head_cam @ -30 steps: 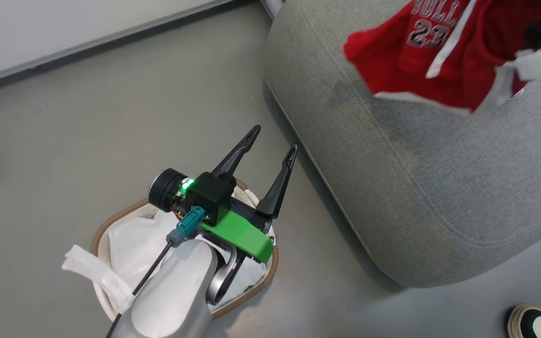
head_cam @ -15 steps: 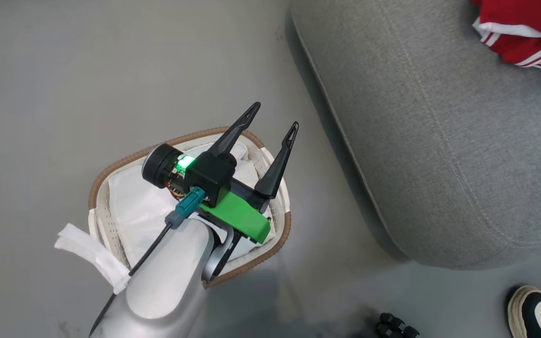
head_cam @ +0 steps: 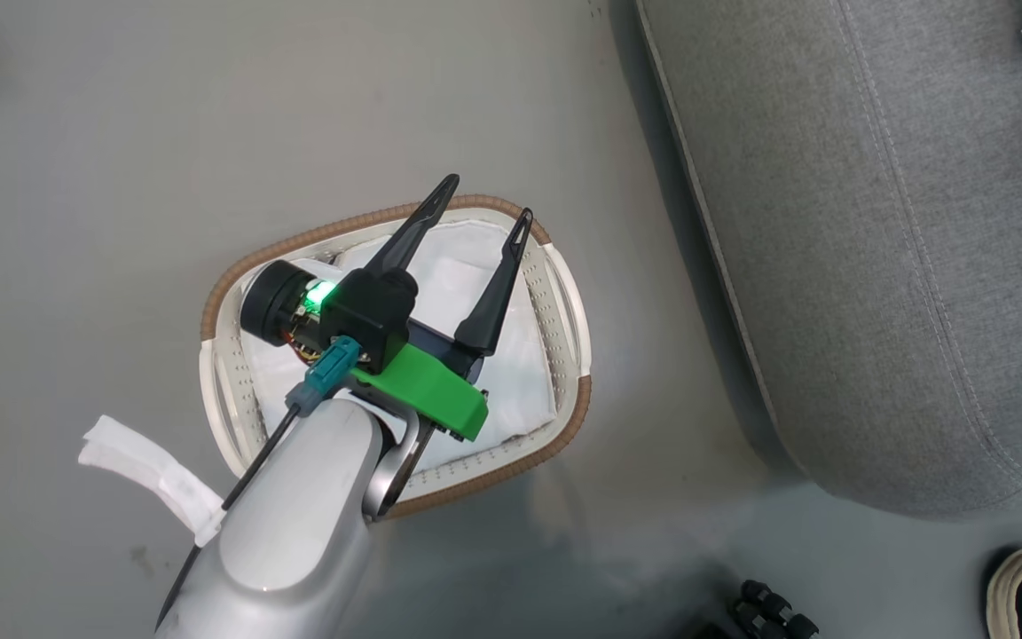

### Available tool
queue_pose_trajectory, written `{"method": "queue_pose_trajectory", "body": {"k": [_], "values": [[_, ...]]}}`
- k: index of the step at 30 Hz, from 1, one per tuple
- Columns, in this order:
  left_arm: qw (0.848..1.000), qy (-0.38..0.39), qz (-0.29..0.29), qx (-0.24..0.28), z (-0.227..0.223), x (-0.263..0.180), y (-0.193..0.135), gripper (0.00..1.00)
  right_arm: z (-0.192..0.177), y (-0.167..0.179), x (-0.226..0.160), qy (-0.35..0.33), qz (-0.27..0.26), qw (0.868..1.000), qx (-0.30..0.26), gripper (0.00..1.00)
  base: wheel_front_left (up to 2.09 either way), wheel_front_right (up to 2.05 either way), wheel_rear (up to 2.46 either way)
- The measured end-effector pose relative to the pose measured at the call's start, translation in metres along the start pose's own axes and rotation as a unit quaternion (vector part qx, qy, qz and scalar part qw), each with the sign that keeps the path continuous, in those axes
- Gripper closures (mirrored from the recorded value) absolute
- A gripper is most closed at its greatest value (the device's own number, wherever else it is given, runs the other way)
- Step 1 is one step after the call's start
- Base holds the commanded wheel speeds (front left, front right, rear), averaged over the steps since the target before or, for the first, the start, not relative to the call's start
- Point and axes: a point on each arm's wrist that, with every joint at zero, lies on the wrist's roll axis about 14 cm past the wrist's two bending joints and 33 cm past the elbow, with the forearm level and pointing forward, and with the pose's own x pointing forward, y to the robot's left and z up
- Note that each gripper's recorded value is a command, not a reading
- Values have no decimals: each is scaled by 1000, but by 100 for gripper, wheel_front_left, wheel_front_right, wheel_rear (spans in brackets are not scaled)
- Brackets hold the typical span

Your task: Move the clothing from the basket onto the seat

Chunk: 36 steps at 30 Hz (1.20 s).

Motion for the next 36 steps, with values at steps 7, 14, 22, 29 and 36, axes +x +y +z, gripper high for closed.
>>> {"method": "queue_pose_trajectory", "body": {"k": [7, 14, 22, 29, 36], "values": [[999, -21, 37, 8, 24, -14, 9, 0, -1, 34, -42, -18, 55, 998, 20, 0, 0, 0, 0], [993, -34, 114, 16, 43, -55, 34, 0, 26, 84, -89, -65, 130, 988, 52, 0, 0, 0, 0], [980, -42, 192, 26, 57, -112, 52, 0, 41, 88, -116, -85, 129, 983, 97, 0, 0, 0, 0], [966, -62, 249, 31, 72, -159, 60, 0, 18, 74, -136, -53, 97, 987, 113, 0, 0, 0, 0], [950, -80, 298, 43, 83, -203, 65, 0, -11, 62, -173, -18, 73, 989, 124, 0, 0, 0, 0]]}}
